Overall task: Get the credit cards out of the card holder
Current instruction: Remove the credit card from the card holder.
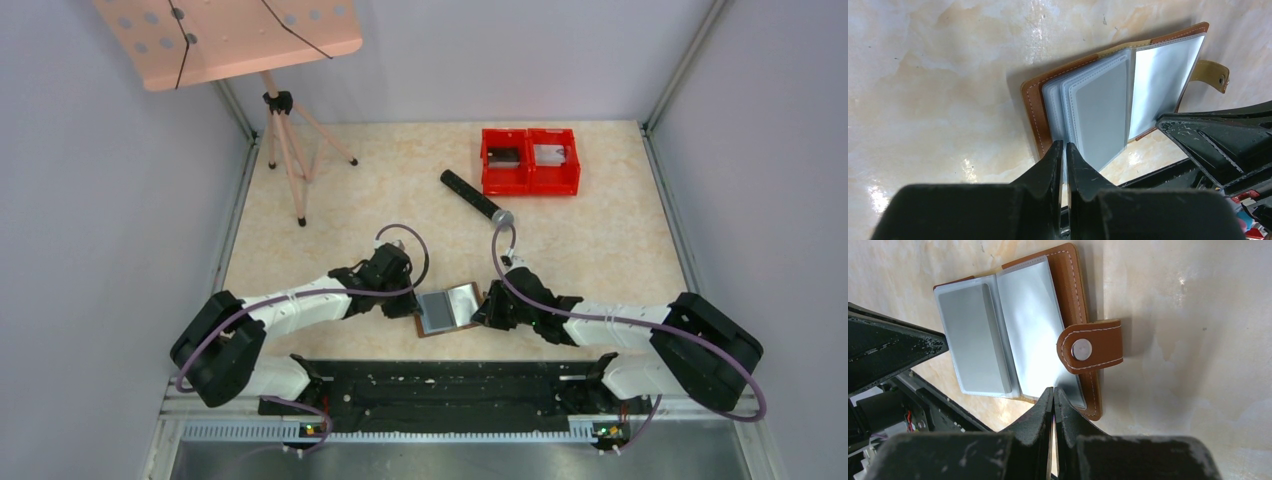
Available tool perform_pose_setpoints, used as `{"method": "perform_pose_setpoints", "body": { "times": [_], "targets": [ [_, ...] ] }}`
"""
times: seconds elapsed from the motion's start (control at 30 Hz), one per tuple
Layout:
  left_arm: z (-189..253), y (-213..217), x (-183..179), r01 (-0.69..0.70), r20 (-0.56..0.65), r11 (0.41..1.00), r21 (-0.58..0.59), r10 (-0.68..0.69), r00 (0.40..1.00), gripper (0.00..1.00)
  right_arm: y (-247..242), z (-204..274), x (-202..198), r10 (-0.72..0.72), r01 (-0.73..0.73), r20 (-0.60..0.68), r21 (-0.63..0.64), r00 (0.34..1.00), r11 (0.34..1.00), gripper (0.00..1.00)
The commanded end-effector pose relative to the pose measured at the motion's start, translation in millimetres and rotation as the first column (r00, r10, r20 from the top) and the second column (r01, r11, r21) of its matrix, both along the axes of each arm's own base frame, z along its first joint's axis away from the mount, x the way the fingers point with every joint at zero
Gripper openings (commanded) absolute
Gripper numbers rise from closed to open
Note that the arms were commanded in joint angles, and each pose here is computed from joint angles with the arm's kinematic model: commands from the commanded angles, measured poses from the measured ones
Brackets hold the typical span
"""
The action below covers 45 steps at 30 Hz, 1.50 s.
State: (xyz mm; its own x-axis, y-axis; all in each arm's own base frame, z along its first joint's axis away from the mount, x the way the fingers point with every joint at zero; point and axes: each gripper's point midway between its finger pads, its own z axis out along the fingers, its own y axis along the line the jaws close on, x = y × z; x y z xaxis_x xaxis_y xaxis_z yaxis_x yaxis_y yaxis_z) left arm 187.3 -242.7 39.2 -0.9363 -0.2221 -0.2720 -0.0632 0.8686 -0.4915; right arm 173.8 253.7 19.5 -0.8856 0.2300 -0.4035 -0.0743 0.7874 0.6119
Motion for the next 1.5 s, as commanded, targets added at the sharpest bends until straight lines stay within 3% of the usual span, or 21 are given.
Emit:
{"method": "perform_pose_setpoints", "body": {
  "times": [0.0,0.6,0.93,1.23,1.47],
  "targets": [
    [5,-11,6,0.007,0.03,0.999,-0.052,-0.005,1.0,0.11,-8,-8,-2,-0.012,0.011,-0.011,-0.025,1.0,1.0,0.02],
    [21,-26,13,0.047,0.049,0.994,-0.096,-0.042,0.998,0.12,3,2,-4,0.073,-0.073,0.009,-0.011,0.997,0.997,0.07],
    [20,-34,18,0.074,0.046,0.993,-0.089,-0.07,0.997,0.12,19,28,10,0.14,-0.14,0.095,-0.004,0.986,0.99,0.34],
    [23,-40,21,0.072,0.055,0.99,-0.122,-0.066,0.996,0.12,40,33,13,0.181,-0.187,0.141,0.031,0.973,0.982,0.69],
    [28,-50,18,0.082,0.053,0.977,-0.198,-0.073,0.996,0.12,51,29,12,0.202,-0.203,0.142,-0.001,0.969,0.979,0.79]
  ]
}}
